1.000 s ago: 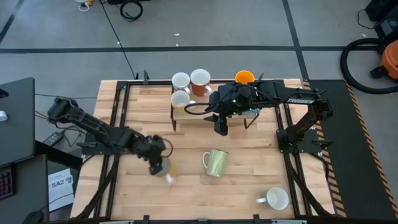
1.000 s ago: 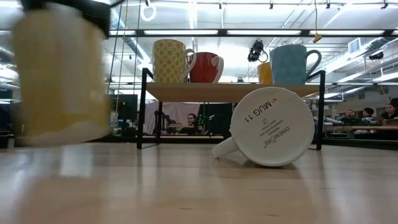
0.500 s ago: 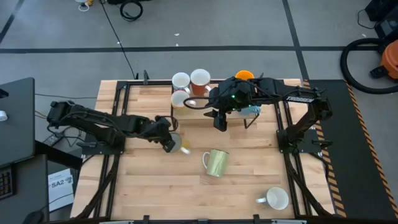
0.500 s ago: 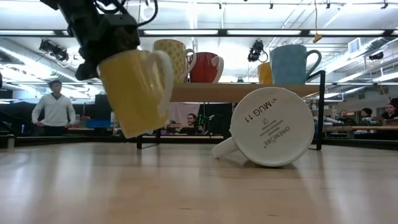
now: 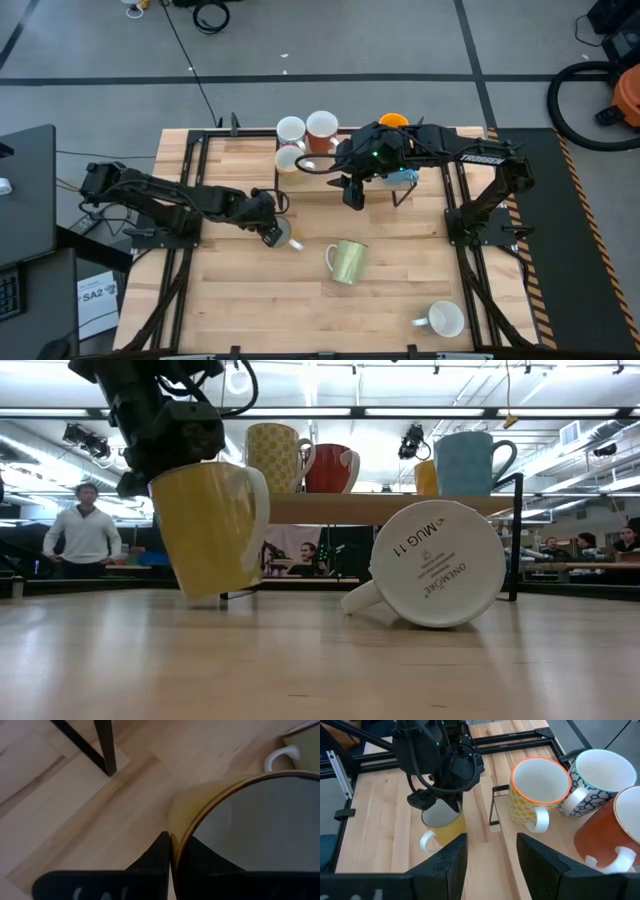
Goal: Place coffee mugs
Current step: Put the yellow mug on the shelf
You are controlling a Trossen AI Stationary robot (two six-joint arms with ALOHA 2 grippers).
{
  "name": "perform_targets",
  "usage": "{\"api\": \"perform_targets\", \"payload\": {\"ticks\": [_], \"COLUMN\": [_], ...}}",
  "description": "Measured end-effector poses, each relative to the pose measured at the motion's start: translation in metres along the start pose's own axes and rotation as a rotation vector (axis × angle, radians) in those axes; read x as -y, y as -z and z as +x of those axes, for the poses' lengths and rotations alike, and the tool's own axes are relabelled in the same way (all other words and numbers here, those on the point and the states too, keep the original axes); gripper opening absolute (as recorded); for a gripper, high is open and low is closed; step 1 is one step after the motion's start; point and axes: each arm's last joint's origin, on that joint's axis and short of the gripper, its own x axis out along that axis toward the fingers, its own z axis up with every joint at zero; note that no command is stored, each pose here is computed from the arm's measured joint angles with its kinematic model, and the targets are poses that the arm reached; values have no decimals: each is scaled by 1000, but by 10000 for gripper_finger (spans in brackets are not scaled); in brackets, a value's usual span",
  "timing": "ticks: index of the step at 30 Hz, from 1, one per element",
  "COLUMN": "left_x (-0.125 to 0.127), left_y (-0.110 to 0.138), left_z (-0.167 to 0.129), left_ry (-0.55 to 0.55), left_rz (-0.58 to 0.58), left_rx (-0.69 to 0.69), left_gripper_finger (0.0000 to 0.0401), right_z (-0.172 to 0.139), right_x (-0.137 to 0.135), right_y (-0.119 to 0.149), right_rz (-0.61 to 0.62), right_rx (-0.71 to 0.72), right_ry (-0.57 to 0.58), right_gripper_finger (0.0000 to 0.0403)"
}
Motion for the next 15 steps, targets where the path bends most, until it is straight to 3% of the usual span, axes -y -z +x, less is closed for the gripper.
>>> {"api": "perform_targets", "payload": {"ticks": [15], "left_x": [3], "left_y": [-2], "left_z": [1], "left_ry": [27], "left_rz": [-8], "left_rx": [12], "left_gripper_finger": [72], "right_z": [0], "right_x": [0], "right_y": [0], "right_rz": [0], "right_rx": [0], "right_ry": [0], "right_gripper_finger": [175]}}
